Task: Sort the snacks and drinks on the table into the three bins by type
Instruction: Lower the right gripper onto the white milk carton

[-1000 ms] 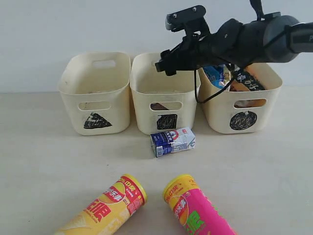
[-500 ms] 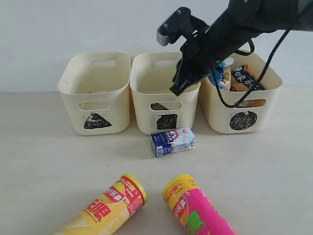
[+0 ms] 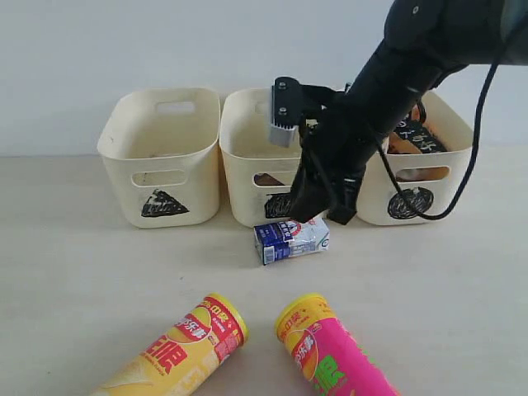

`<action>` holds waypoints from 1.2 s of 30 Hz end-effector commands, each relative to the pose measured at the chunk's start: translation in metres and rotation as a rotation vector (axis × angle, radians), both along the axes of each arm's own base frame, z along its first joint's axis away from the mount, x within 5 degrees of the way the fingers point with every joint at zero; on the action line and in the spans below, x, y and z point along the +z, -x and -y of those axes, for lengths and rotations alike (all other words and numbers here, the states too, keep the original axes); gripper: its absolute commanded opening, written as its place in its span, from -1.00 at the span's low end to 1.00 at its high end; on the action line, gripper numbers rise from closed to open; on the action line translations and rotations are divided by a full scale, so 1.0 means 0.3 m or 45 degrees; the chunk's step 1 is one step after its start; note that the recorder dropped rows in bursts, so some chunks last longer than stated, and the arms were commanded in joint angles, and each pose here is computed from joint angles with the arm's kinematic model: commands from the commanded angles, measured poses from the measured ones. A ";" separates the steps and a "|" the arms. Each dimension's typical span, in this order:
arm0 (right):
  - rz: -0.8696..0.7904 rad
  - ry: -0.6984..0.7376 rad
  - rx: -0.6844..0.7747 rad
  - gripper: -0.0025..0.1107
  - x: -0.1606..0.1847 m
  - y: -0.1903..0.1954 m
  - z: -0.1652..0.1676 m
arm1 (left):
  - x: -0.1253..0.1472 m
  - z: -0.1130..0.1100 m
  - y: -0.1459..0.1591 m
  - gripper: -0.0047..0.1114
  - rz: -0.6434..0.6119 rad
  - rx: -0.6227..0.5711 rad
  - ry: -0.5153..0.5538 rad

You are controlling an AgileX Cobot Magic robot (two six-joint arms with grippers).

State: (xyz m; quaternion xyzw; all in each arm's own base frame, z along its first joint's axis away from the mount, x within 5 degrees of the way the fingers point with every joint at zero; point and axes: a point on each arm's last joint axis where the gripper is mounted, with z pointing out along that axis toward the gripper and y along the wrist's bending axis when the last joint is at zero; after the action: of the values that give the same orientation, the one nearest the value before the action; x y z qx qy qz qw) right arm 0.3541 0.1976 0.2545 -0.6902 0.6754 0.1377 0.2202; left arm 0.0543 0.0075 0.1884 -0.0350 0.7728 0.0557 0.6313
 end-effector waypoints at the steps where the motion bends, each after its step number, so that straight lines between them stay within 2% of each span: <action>1: 0.044 -0.108 -0.155 0.30 -0.001 -0.018 -0.012 | -0.003 0.000 0.000 -0.84 0.004 0.001 0.013; 3: 0.042 -0.149 -0.223 0.38 -0.003 -0.022 -0.026 | -0.003 0.000 0.000 -0.84 0.004 0.001 0.013; 7: -0.019 -0.119 -0.281 0.38 -0.064 -0.018 -0.081 | -0.003 0.000 0.000 -0.84 0.004 0.001 0.013; 8: -0.024 -0.122 -0.340 0.38 -0.075 -0.026 -0.086 | -0.003 0.000 0.000 -0.84 0.004 0.001 0.013; 9: -0.035 -0.158 -0.510 0.38 -0.094 -0.051 -0.092 | -0.003 0.000 0.000 -0.84 0.004 0.001 0.013; 10: -0.059 -0.183 -0.595 0.38 -0.104 -0.062 -0.095 | -0.003 0.000 0.000 -0.84 0.004 0.001 0.013; 14: -0.232 -0.199 -0.816 0.41 -0.121 -0.052 -0.103 | -0.003 0.000 0.000 -0.84 0.004 0.001 0.013; 16: -0.249 -0.149 -0.877 0.60 -0.128 -0.045 -0.101 | -0.003 0.000 0.000 -0.84 0.004 0.001 0.013; 17: -0.269 -0.156 -0.980 0.66 -0.129 -0.052 -0.095 | -0.003 0.000 0.000 -0.84 0.004 0.001 0.013; 21: -0.259 -0.206 -1.166 0.67 -0.145 -0.080 -0.089 | -0.003 0.000 0.000 -0.84 0.004 0.001 0.013; 27: -0.194 -0.086 -1.150 0.67 -0.230 -0.103 -0.078 | -0.003 0.000 0.000 -0.84 0.004 0.001 0.013; 36: -0.145 -0.095 -1.151 0.67 -0.259 -0.123 -0.081 | -0.003 0.000 0.000 -0.84 0.004 0.001 0.013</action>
State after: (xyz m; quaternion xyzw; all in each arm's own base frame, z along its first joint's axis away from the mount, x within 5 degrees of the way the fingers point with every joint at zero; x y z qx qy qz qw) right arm 0.3878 0.2219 0.1770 -0.3105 0.9170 0.0935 0.2324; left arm 0.0543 0.0075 0.1884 -0.0350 0.7728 0.0557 0.6313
